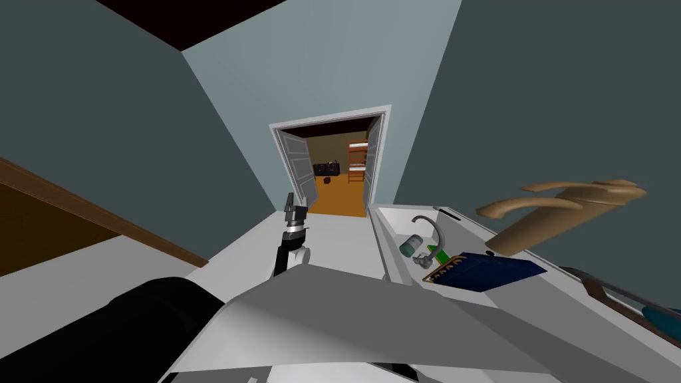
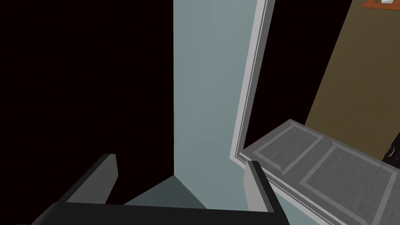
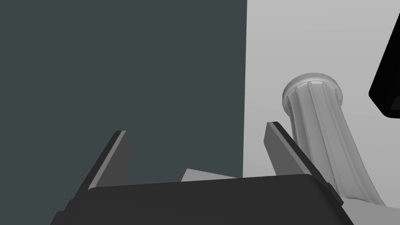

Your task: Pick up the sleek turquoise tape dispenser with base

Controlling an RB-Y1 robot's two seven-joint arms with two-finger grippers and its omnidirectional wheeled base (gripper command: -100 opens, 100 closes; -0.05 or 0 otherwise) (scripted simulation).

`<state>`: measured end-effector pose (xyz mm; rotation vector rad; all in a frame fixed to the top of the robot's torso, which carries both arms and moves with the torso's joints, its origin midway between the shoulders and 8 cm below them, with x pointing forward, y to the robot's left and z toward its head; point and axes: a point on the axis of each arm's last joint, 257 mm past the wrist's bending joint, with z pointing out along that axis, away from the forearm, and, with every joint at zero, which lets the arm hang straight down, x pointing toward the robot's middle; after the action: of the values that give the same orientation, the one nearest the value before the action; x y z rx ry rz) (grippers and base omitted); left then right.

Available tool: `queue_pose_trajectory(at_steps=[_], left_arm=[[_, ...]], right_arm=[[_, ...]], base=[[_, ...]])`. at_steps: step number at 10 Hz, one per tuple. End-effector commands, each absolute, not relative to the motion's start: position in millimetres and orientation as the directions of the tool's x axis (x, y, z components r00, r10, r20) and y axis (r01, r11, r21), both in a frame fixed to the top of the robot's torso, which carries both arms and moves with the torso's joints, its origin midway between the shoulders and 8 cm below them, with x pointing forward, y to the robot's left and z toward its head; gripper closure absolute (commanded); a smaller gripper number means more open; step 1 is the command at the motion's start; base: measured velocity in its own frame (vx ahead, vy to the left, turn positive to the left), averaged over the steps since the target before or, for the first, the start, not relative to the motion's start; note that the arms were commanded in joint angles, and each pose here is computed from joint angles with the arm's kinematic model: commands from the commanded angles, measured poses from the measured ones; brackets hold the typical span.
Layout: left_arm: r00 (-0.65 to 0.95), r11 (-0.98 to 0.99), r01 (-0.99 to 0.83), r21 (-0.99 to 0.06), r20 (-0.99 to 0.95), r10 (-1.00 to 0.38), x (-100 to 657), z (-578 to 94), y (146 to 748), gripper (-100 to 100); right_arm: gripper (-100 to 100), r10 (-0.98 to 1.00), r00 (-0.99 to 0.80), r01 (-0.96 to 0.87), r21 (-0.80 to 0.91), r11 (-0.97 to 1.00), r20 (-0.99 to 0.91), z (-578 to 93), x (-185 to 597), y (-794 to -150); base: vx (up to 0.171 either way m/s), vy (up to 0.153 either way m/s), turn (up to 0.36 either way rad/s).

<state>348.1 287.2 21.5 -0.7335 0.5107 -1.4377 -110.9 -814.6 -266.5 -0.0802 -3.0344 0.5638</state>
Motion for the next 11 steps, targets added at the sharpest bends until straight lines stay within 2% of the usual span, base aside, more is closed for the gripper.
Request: queue_pose_trajectory(at_steps=[1, 2, 3, 8, 11], left_arm=[[0.089, -0.020, 0.696, -0.717, 0.113, -0.990, 348, 22, 287, 0], [0.089, -0.020, 0.696, -0.717, 0.113, -0.990, 348, 22, 287, 0], [0.089, -0.020, 0.696, -0.717, 0.113, -0.990, 348, 22, 287, 0], [0.089, -0.020, 0.696, -0.717, 0.113, -0.990, 348, 22, 287, 0], [0.089, -0.020, 0.696, -0.717, 0.113, -0.990, 348, 22, 287, 0]], right_arm=[[-100, 0.061, -0.997, 0.039, -0.381, 0.924, 0.047, -252, -110, -825], [-100, 0.056, -0.997, 0.031, -0.413, 0.910, 0.050, -231, -102, -839], [-100, 0.054, -0.997, 0.028, -0.391, 0.920, 0.054, -238, -103, -831], [-100, 0.052, -0.997, 0.024, -0.440, 0.898, 0.050, -212, -95, -851], [-100, 0.035, -0.999, 0.012, -0.489, 0.872, 0.038, -174, -71, -871]], base=[[0.096, 0.037, 0.071], [0.127, 0.048, 0.117], [0.108, 0.041, 0.085], [0.047, 0.010, 0.041], [0.135, 0.026, 0.175]])
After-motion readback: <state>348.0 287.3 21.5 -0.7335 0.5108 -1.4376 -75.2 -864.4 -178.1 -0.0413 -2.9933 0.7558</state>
